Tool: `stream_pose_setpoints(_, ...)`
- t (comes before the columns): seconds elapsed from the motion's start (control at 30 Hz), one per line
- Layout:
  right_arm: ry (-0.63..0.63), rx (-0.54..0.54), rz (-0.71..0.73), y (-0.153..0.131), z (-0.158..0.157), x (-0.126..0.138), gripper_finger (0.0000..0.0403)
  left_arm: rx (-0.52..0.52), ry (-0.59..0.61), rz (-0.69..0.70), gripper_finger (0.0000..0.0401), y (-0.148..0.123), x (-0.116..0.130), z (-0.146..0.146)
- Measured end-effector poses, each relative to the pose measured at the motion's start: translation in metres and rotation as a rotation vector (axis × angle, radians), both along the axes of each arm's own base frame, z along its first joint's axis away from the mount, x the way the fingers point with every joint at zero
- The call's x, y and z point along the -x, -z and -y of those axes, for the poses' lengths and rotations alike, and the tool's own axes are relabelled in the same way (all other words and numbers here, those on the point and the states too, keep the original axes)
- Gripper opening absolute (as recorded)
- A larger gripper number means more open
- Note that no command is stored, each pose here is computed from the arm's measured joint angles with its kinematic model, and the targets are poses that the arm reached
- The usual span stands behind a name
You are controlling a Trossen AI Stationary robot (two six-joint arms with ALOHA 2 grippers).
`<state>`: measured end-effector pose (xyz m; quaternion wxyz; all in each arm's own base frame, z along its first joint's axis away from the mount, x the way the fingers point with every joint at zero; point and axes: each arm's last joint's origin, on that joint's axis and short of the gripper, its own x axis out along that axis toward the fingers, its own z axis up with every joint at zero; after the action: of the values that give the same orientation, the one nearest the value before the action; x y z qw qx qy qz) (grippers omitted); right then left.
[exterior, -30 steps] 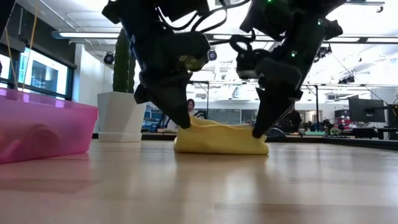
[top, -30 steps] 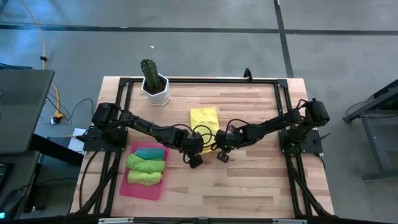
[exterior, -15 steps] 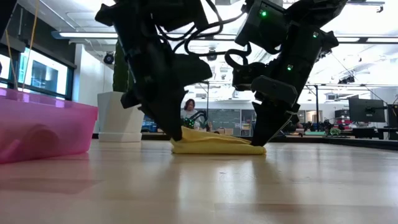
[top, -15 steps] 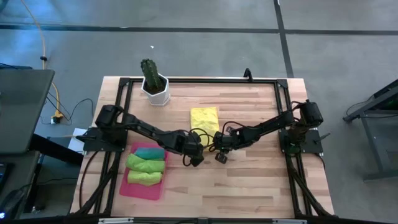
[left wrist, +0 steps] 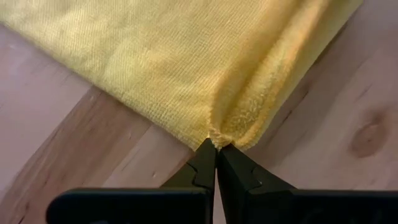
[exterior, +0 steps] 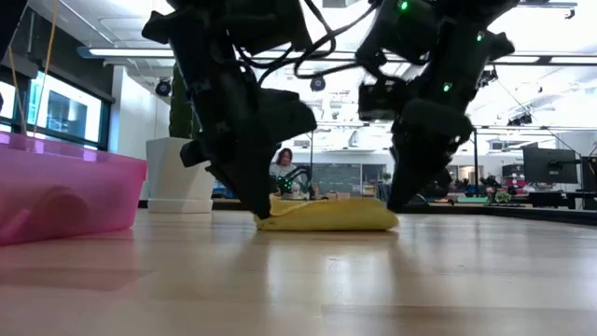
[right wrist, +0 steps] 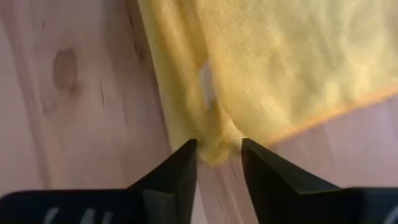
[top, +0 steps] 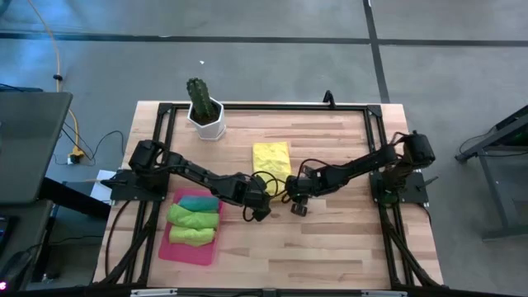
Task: Roll microfiber towels into tight, uniform cylinder then place into a basket
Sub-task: Roll the yellow towel
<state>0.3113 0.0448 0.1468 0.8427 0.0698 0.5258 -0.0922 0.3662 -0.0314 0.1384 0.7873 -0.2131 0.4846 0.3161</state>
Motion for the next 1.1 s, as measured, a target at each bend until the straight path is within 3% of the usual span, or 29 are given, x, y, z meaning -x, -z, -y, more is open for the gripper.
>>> stream_pose_setpoints(0.17,-0.03,0.012,0.007,-0.023,0.001,0.012,0.0136,0.0,-0.007,-0.008,0.0001,0.005,-0.001,0.0)
stream_pose_setpoints(0.37,-0.324,0.145,0.093,-0.03,-0.024,0.01,0.0137,0.001,-0.006,-0.005,0.0001,0.009,-0.003,0.0)
stream_pose_setpoints(0.47,-0.38,0.266,0.077,-0.022,-0.031,0.007,0.0137,-0.001,0.001,0.004,0.0001,0.01,-0.004,0.0)
stream_pose_setpoints(0.8,-0.388,0.384,-0.037,0.012,-0.027,0.0,0.0137,-0.002,0.012,0.005,0.0001,0.01,-0.005,0.001)
stream_pose_setpoints(1.1,-0.364,0.378,-0.051,0.019,-0.026,-0.002,0.0136,-0.005,0.025,0.0,0.0001,0.011,-0.005,0.001)
